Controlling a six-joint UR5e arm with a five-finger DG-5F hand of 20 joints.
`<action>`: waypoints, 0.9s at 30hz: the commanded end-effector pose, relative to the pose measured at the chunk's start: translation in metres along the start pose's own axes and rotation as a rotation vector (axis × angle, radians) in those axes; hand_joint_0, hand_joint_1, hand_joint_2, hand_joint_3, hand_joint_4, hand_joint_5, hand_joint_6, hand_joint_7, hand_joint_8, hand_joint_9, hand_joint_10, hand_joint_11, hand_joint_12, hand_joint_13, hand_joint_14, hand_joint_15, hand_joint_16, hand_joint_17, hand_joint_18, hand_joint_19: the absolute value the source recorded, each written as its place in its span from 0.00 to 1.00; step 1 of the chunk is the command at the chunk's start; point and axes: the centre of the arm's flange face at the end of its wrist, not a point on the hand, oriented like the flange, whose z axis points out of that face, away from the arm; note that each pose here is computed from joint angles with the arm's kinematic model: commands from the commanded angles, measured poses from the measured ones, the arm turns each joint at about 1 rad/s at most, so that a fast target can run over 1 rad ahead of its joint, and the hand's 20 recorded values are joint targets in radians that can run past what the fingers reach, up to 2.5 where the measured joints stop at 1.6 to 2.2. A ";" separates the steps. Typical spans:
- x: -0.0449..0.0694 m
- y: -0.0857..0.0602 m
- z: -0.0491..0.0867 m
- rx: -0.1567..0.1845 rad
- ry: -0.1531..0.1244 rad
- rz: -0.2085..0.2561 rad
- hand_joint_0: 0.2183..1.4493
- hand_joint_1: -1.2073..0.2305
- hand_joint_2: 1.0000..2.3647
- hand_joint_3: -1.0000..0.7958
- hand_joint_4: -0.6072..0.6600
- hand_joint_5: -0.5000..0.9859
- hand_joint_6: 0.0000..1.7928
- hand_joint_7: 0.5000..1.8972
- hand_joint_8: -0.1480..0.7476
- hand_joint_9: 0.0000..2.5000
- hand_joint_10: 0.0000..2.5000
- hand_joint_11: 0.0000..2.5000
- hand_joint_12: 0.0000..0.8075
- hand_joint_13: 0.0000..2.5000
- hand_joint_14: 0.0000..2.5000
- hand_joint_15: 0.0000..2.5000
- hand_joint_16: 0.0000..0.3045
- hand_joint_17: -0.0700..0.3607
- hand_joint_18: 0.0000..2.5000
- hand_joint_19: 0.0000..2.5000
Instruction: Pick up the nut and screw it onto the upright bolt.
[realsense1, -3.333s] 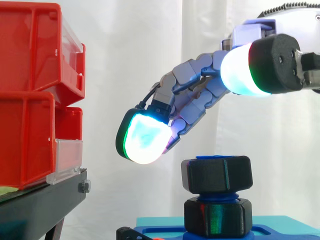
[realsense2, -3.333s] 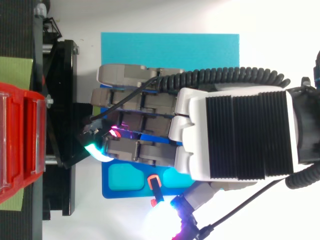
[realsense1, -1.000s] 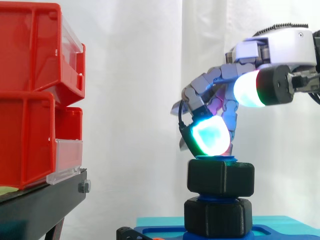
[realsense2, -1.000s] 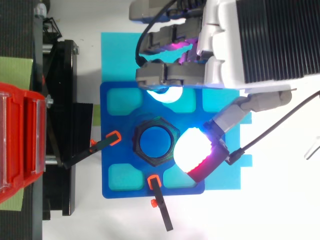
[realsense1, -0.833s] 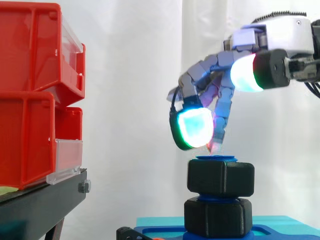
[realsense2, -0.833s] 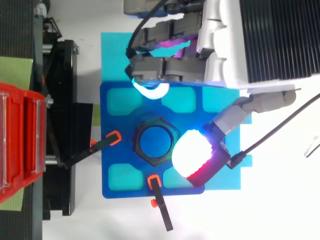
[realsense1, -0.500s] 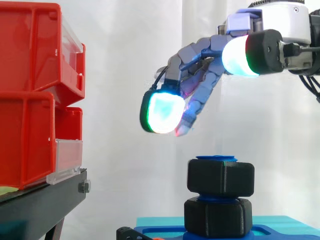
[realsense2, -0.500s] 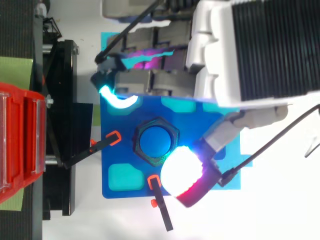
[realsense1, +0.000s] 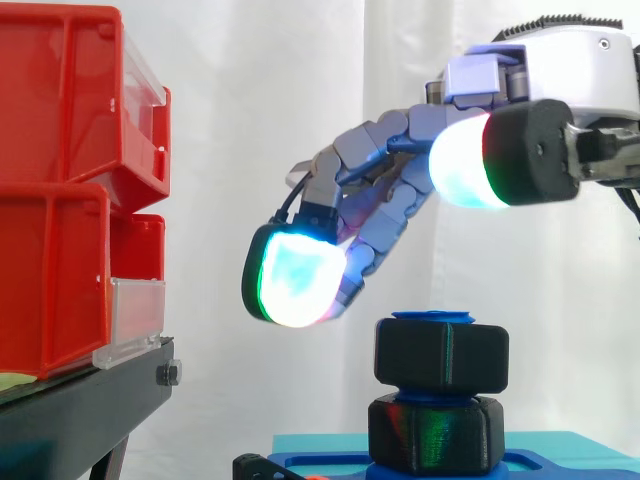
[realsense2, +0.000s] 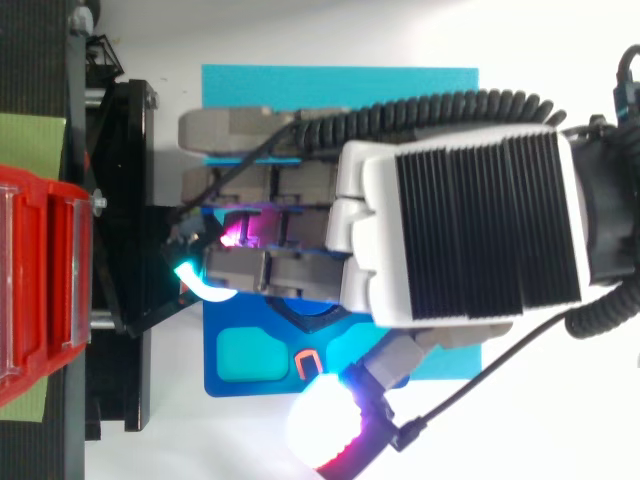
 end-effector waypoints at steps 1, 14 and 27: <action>0.007 0.009 0.001 0.004 0.017 0.001 0.22 0.75 0.00 0.28 0.67 0.27 0.28 0.24 0.46 0.31 0.00 0.00 0.34 0.17 0.00 0.00 0.08 0.29 0.00 0.00; 0.016 0.013 0.000 0.002 0.020 0.012 0.23 0.73 0.00 0.28 0.69 0.29 0.28 0.32 0.46 0.31 0.00 0.00 0.32 0.17 0.00 0.00 0.07 0.27 0.00 0.00; 0.015 0.003 -0.004 0.012 0.022 0.024 0.23 0.72 0.00 0.28 0.68 0.30 0.28 0.45 0.47 0.31 0.00 0.00 0.31 0.18 0.00 0.00 0.06 0.26 0.00 0.00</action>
